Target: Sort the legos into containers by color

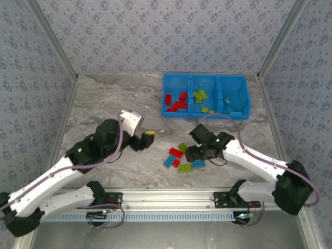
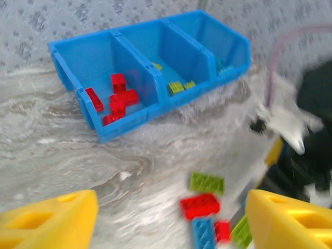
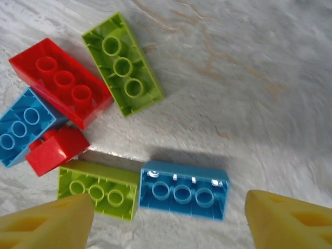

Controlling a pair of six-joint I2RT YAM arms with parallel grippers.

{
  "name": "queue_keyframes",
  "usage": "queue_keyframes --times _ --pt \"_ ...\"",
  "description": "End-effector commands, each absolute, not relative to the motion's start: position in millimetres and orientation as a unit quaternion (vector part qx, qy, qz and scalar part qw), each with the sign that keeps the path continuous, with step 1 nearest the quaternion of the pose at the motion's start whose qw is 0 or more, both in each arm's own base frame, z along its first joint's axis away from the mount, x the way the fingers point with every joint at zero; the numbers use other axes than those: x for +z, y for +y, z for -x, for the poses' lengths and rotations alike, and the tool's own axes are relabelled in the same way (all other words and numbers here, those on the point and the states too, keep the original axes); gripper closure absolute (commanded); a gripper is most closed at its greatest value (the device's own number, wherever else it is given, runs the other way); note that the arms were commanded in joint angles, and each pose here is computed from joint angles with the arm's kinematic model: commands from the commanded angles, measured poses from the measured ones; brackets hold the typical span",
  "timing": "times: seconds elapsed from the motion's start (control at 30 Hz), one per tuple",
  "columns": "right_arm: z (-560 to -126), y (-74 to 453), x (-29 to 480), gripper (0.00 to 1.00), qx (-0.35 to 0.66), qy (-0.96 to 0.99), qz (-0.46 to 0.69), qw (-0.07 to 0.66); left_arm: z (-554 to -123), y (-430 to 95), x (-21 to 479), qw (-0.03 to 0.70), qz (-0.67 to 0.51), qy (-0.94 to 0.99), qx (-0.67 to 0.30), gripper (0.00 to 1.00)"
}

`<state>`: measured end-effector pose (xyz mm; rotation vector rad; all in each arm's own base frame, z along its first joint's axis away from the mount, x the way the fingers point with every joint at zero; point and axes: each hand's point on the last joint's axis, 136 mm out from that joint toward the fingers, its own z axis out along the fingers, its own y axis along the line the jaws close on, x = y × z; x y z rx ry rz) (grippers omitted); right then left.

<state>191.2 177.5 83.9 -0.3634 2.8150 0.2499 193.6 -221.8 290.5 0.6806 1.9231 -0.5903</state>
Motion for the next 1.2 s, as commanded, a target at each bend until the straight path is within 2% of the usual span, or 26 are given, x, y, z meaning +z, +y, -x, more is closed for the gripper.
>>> queue_keyframes --times 0.0,0.07,0.27,0.47,0.6,0.73,0.77,0.9,1.03,1.07,1.13,1.17 --pt "-208.9 198.1 69.7 0.24 0.093 0.966 0.171 0.17 -162.1 -208.1 258.7 0.459 -0.376 0.773 -0.222 0.12" --pt "-212.9 203.1 57.6 0.25 0.082 0.965 0.185 0.164 -157.7 -199.1 255.3 0.466 -0.378 0.77 -0.216 0.02" --pt "-227.4 208.2 31.6 0.28 0.047 0.966 0.2 0.158 -156.5 -193.9 254.9 0.488 -0.376 0.758 -0.216 0.01" --pt "-234.1 209.9 21.0 0.4 0.034 0.967 0.196 0.157 -158.3 -203.0 252.2 0.486 -0.385 0.752 -0.223 0.01" --pt "-235.5 210.4 20.7 0.52 0.035 0.967 0.192 0.162 -154.2 -209.4 247.2 0.477 -0.401 0.746 -0.234 0.01" --pt "-232.7 207.8 26.1 0.67 0.041 0.969 0.179 0.165 -109.5 -240.4 240.5 0.416 -0.486 0.689 -0.341 0.01" --pt "-231.2 206.6 28.5 0.68 0.043 0.969 0.176 0.166 -100.8 -247.0 241.7 0.405 -0.499 0.675 -0.362 0.01" --pt "-228.7 198.6 49.5 0.69 0.05 0.967 0.161 0.19 -81.0 -261.2 231.0 0.391 -0.548 0.642 -0.368 0.01" --pt "-233.4 189.0 78.1 0.69 0.06 0.962 0.139 0.226 -80.3 -269.3 225.6 0.388 -0.564 0.636 -0.356 0.01" --pt "-234.8 188.2 82.9 0.65 0.066 0.961 0.139 0.232 -80.4 -271.0 225.0 0.386 -0.564 0.637 -0.356 0.01" --pt "-237.8 190.2 87.5 0.46 0.079 0.956 0.154 0.235 -80.8 -274.2 222.6 0.383 -0.568 0.636 -0.354 0.01" --pt "-239.5 190.5 86.6 0.43 0.081 0.956 0.162 0.23 -81.0 -275.1 222.0 0.383 -0.57 0.635 -0.354 0.01"
